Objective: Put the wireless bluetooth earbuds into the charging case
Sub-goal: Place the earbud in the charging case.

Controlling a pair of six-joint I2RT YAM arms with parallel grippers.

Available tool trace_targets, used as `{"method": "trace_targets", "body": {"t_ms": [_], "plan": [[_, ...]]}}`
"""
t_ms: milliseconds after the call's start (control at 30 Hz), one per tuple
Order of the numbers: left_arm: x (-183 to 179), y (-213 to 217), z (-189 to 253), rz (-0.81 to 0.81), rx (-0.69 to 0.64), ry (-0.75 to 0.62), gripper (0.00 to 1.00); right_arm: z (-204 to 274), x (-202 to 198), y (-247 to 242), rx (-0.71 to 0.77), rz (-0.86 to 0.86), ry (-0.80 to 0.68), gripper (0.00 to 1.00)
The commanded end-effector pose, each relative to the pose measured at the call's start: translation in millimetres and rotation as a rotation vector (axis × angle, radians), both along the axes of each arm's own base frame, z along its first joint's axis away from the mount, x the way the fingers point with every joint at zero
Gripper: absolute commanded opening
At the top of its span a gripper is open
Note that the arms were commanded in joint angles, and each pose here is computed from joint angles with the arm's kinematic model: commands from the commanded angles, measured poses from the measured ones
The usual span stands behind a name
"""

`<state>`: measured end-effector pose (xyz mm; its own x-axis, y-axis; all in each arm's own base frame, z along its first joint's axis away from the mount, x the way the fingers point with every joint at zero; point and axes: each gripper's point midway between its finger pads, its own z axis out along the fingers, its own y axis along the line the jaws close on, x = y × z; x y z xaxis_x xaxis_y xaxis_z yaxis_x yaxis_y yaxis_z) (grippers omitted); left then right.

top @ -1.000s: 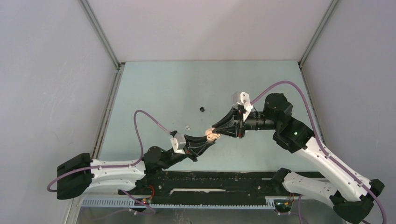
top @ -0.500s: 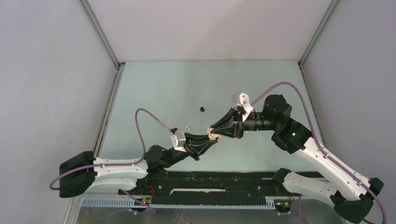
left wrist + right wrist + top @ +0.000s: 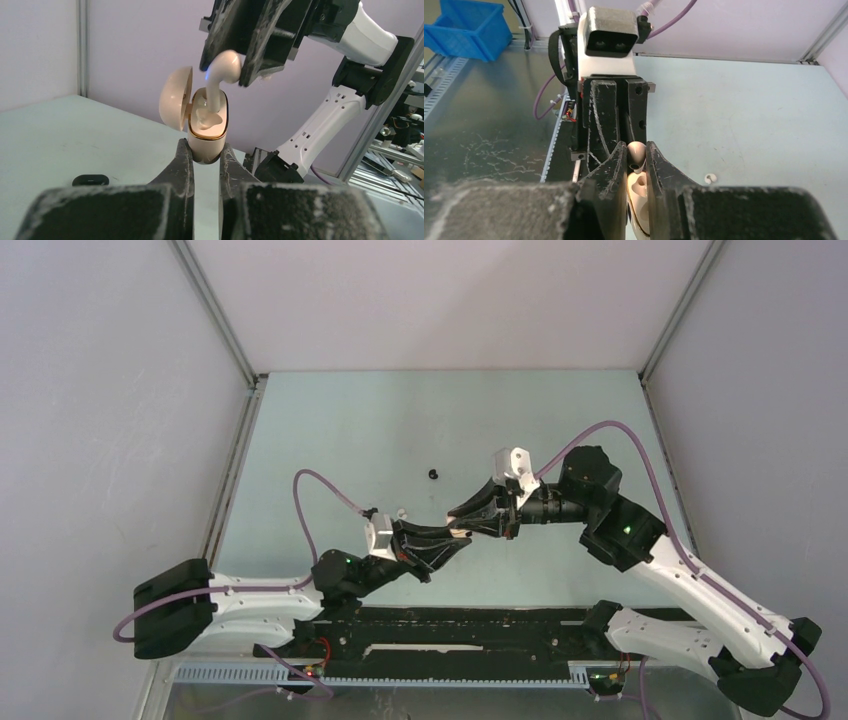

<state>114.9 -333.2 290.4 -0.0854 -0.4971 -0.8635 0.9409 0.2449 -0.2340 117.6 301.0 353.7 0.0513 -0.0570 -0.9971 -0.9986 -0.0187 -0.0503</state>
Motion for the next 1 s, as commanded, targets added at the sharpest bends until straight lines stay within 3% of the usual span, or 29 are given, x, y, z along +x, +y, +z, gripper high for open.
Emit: {"method": "trace_targets", "body": {"t_ms": [0,967], "plan": [[-5,3,31,-0.023,-0.101,-0.019,0.00,-2,4,-1,0.002,-0.020,-0.052,0.00],[-8,12,36,-0.014,-0.131,-0.052,0.00,-32,26,-4,-0.067,-0.139,-0.065,0.02]]}}
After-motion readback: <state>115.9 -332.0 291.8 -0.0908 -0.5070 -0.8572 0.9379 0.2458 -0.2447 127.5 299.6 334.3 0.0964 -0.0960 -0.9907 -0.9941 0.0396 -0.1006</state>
